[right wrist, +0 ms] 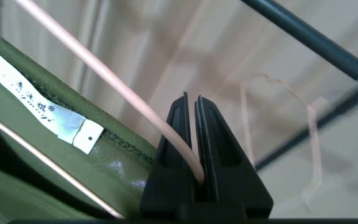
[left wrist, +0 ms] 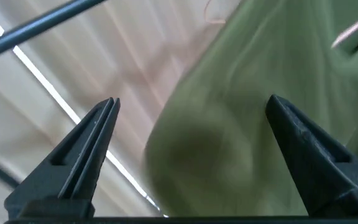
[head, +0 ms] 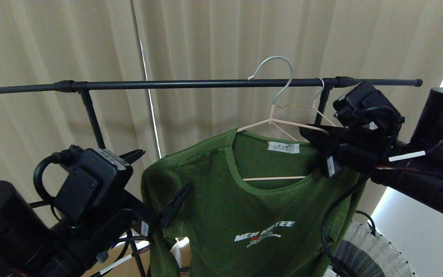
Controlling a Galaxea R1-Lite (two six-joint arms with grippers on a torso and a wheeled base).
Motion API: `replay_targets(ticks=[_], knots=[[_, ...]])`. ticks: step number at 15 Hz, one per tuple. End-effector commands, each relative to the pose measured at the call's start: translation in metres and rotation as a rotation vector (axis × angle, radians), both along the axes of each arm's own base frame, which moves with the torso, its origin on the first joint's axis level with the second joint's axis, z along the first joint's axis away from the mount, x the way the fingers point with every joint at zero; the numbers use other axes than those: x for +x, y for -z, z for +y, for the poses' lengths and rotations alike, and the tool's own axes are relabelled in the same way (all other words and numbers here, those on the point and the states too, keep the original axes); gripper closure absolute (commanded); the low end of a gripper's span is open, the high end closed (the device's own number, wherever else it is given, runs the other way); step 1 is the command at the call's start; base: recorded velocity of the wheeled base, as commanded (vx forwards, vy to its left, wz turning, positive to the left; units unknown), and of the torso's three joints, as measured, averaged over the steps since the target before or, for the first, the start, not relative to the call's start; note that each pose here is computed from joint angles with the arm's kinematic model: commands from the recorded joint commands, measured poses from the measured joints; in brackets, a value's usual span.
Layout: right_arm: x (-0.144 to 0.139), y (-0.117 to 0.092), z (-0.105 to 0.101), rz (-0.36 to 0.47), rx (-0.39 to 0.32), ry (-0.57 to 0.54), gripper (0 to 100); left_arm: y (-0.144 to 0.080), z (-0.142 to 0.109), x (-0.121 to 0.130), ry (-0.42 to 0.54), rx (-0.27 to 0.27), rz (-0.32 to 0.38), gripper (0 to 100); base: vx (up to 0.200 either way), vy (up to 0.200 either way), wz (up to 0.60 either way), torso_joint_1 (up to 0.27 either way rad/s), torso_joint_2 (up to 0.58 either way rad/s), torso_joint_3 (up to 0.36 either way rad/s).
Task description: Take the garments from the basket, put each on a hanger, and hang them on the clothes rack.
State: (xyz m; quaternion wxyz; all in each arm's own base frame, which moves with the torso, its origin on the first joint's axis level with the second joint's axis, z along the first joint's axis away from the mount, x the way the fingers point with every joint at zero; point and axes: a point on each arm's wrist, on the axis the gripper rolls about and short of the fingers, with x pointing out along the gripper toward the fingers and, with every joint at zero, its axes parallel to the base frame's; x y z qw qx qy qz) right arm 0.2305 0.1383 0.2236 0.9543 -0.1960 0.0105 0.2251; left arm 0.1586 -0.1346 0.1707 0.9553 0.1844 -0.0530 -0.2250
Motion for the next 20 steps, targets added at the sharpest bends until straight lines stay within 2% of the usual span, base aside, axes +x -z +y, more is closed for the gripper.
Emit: replay_targets(ticks=[1, 6, 10, 13, 14, 18, 20], knots=[[-0.006, -0.007, -0.014, -0.024, 0.014, 0.032, 100, 0.002, 0.013, -0.007, -0.026, -0.001, 0.001, 0, 0.0, 0.0, 0.0, 0.0, 0.0, 0.0], [-0.018, -0.017, -0.028, -0.061, 0.04, 0.049, 100, 0.022, 0.036, -0.006, -0.099, 0.054, 0.066, 0, 0.0, 0.0, 0.0, 0.0, 0.0, 0.0], [-0.026, -0.02, -0.03, -0.075, 0.049, 0.035, 100, 0.029, 0.028, 0.004, -0.096, 0.076, 0.094, 0, 0.0, 0.0, 0.0, 0.0, 0.0, 0.0], [-0.026, -0.021, -0.03, -0.076, 0.05, 0.035, 100, 0.032, 0.023, 0.008, -0.089, 0.061, 0.074, 0, 0.0, 0.0, 0.0, 0.0, 0.0, 0.0], [-0.026, -0.02, -0.03, -0.075, 0.049, 0.035, 100, 0.033, 0.023, 0.009, -0.089, 0.057, 0.07, 100, 0.0, 0.0, 0.0, 0.0, 0.0, 0.0], [-0.026, -0.02, -0.03, -0.075, 0.049, 0.035, 100, 0.034, 0.024, 0.01, -0.096, 0.055, 0.067, 100, 0.0, 0.0, 0.0, 0.0, 0.0, 0.0], [-0.027, -0.021, -0.03, -0.079, 0.051, 0.038, 100, 0.037, 0.032, 0.009, -0.128, 0.065, 0.08, 100, 0.0, 0.0, 0.0, 0.0, 0.0, 0.0]])
